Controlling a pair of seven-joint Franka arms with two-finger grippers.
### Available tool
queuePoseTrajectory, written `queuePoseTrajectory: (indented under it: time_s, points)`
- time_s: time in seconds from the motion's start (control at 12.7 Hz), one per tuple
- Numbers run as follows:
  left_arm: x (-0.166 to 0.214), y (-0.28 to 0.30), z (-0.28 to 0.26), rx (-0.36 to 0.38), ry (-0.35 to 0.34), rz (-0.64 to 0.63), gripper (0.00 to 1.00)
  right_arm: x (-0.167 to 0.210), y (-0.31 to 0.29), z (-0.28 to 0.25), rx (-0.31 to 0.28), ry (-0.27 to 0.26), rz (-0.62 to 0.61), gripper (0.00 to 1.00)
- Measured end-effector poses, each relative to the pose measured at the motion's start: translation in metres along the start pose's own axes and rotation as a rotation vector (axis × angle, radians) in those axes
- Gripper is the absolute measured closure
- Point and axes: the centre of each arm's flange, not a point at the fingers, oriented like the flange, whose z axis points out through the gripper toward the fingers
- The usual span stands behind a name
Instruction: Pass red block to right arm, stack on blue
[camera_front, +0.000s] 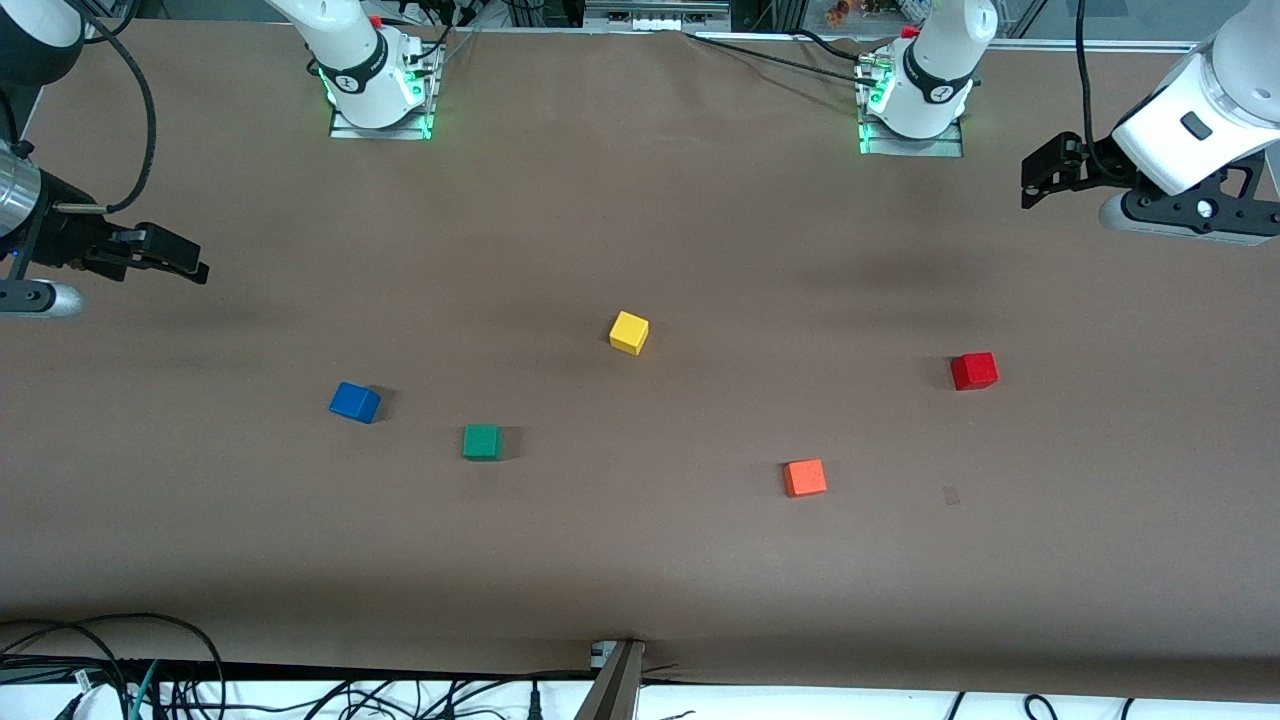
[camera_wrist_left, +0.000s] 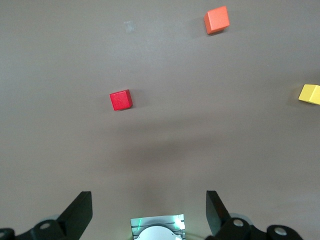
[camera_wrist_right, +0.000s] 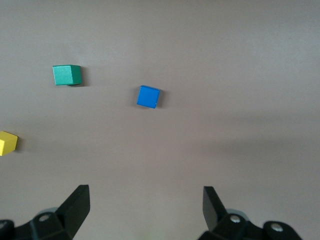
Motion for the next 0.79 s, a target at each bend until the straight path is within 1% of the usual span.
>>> queuePoseTrajectory:
  time_s: [0.79]
  points:
    - [0.005,-0.012,0.007,-0.005,-0.022,-0.021,0.0,0.0,0.003,-0.001,0.0,0.0,0.006,0.0]
